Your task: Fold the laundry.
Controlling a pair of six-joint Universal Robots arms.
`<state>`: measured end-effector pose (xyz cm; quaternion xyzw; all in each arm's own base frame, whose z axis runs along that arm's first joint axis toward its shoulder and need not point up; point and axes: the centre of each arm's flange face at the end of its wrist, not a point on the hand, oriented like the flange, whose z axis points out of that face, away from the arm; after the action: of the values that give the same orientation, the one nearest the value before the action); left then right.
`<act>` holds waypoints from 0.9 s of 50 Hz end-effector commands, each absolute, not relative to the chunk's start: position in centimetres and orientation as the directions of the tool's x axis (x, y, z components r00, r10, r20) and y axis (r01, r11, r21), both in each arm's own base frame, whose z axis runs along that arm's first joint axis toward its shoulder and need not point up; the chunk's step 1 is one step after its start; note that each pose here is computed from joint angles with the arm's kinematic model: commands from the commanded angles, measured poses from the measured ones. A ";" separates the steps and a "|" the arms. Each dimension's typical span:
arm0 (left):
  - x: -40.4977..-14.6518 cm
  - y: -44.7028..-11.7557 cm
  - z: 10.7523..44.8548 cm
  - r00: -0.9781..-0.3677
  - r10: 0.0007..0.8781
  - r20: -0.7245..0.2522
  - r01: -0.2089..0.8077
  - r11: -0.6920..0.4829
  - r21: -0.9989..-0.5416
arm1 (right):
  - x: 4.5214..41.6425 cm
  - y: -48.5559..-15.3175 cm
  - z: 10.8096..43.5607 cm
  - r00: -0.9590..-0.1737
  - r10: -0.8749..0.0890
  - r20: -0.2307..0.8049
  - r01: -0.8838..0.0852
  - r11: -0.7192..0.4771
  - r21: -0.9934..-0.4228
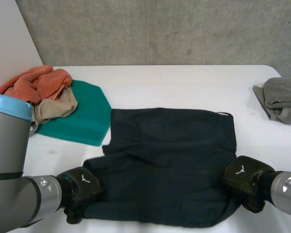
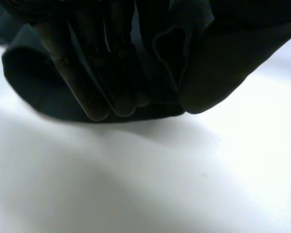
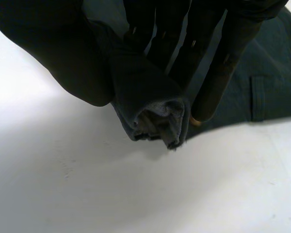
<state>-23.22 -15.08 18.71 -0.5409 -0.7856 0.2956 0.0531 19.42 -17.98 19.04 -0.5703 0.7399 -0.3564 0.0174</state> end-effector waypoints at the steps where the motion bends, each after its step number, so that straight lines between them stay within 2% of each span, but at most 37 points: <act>1: -25.5 -18.0 20.5 -0.400 0.854 -0.333 0.774 0.120 -0.622 | 19.8 -21.4 19.8 -0.434 -0.822 0.369 -0.749 0.101 -0.655; 7: -28.2 -23.1 21.7 -0.474 0.754 -0.455 0.742 0.064 -0.667 | 20.5 -26.4 19.9 -0.600 -0.719 0.351 -0.627 0.149 -0.765; 8: -29.0 -24.4 22.5 -0.509 0.719 -0.473 0.721 0.056 -0.690 | 20.6 -28.0 19.9 -0.644 -0.677 0.357 -0.597 0.153 -0.788; 11: -30.1 -26.5 22.9 -0.564 0.677 -0.473 0.685 0.063 -0.726 | 20.7 -30.0 20.0 -0.702 -0.610 0.368 -0.555 0.145 -0.819; 12: -30.8 -28.0 23.2 -0.606 0.645 -0.466 0.655 0.072 -0.752 | 20.8 -31.2 20.1 -0.731 -0.569 0.376 -0.529 0.126 -0.839; 14: -31.5 -29.3 23.4 -0.636 0.620 -0.460 0.629 0.071 -0.774 | 21.1 -32.3 20.1 -0.751 -0.534 0.388 -0.510 0.097 -0.854; 19: -33.3 -32.3 22.8 -0.694 0.556 -0.458 0.577 0.049 -0.815 | 22.6 -35.1 19.0 -0.762 -0.478 0.437 -0.488 -0.020 -0.873; 24: -35.1 -34.6 20.6 -0.700 0.507 -0.503 0.586 0.005 -0.810 | 23.9 -37.5 17.2 -0.762 -0.421 0.492 -0.486 -0.131 -0.864; 29: -35.6 -36.3 19.2 -0.711 0.436 -0.552 0.599 -0.035 -0.800 | 24.3 -39.0 15.4 -0.762 -0.360 0.538 -0.512 -0.172 -0.841; 37: -36.8 -37.0 18.1 -0.702 0.384 -0.600 0.604 -0.127 -0.787 | 24.5 -40.5 12.9 -0.754 -0.283 0.593 -0.558 -0.201 -0.805; 45: -36.8 -36.4 20.3 -0.750 0.298 -0.591 0.567 -0.170 -0.806 | 23.9 -41.0 14.2 -0.793 -0.252 0.555 -0.510 -0.225 -0.830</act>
<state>-37.09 -36.91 18.56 -0.3666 -0.6458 0.6634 -0.0916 24.26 -40.86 13.07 -0.3278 0.6193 -0.7063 -0.1007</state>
